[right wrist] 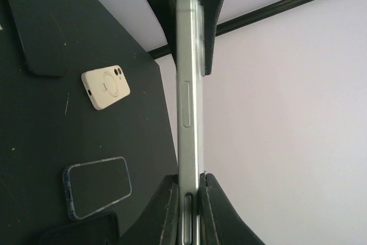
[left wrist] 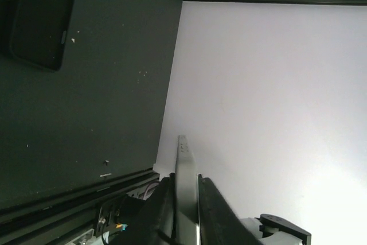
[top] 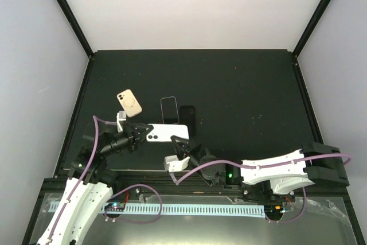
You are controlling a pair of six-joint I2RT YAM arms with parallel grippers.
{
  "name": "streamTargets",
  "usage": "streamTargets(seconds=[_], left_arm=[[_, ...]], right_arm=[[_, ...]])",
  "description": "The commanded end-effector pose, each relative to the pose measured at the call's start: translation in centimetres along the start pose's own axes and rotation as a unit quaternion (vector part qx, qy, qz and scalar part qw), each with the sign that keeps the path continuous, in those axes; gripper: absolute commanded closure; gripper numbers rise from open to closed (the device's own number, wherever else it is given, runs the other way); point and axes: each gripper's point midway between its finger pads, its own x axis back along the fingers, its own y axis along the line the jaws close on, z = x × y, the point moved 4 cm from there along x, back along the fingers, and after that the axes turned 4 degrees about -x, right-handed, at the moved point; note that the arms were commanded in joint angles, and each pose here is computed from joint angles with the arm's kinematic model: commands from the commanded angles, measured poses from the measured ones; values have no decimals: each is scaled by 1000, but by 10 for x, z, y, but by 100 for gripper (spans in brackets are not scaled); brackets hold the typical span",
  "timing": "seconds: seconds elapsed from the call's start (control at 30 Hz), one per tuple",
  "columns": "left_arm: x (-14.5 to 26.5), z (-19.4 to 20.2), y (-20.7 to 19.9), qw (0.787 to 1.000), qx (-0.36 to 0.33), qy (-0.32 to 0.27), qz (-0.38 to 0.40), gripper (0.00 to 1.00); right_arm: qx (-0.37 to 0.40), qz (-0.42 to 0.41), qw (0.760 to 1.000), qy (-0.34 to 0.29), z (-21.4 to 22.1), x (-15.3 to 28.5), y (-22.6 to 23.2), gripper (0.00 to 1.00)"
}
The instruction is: Put the phone into the phone case
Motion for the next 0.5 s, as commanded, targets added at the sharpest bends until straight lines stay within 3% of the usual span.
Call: streamTargets(seconds=[0.0,0.17,0.3,0.47], left_arm=[[14,5,-28,999,-19,-12,44,82],[25,2,-34,996,-47,-54,45,29],[29,-1,-34,993,-81,-74,32,2],[23,-11,-21,987,-135,-93,-1,1]], right_arm=[[-59,18,998,7,0,1,-8,99],[-117,21,993,4,2,8,-18,99],[-225,24,973,47,6,3,-40,99],[-338,29,939,59,24,5,-59,99]])
